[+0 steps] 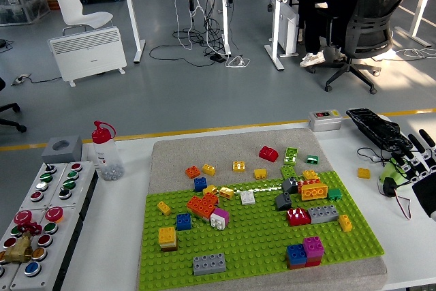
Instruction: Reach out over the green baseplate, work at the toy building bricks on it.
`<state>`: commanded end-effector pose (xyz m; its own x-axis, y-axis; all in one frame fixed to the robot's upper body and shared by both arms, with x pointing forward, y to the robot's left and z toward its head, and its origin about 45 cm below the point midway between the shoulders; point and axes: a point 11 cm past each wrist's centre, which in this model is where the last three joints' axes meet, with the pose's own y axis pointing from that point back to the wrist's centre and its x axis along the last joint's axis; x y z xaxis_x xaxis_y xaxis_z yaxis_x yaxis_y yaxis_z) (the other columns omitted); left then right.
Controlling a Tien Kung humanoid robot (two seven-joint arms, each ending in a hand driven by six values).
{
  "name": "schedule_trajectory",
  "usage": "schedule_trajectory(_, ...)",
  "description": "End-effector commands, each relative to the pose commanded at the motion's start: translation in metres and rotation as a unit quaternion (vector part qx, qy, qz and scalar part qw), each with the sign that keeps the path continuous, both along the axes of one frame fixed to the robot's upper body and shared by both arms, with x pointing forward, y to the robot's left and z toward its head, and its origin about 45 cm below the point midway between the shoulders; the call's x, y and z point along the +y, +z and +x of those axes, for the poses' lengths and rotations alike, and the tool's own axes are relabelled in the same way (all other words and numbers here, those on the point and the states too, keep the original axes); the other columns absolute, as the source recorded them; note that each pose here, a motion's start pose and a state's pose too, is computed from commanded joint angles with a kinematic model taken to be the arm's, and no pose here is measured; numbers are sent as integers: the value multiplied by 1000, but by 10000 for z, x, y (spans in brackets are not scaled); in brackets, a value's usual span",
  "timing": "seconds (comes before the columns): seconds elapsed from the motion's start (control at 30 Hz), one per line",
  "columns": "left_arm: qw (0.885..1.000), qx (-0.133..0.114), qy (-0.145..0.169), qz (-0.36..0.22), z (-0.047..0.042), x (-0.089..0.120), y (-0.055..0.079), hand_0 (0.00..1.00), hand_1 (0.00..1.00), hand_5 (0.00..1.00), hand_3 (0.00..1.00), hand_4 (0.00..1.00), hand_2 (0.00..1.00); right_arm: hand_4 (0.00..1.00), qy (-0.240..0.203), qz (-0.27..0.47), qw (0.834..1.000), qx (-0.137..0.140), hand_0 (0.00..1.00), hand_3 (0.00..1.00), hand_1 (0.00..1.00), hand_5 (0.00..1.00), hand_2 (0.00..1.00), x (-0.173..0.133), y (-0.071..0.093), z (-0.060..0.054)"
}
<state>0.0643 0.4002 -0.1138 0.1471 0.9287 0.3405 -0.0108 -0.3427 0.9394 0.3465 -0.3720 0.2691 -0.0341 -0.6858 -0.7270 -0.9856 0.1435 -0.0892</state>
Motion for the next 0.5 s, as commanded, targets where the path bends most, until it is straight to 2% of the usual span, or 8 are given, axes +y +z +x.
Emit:
schedule_trajectory(0.17,1000,-2,-2,1,32,-3,5,690,700,998,624,362,691,603,-5,83,996,8,828,805,799,675,825,-37,-44,-23)
schedule_trajectory(0.2,1000,-2,-2,1,35,-6,4,690,699,998,624,361,691,579,-6,94,995,10,805,774,755,639,779,-45,-55,-27)
schedule_trajectory(0.3,1000,-1,-3,0,37,-27,-1,690,699,998,624,361,691,579,-7,132,991,17,805,774,755,639,779,-53,-94,-42)
schedule_trajectory(0.5,1000,2,-6,-3,31,-68,-13,690,700,998,625,361,695,576,5,170,985,23,799,758,746,626,771,13,-138,-38)
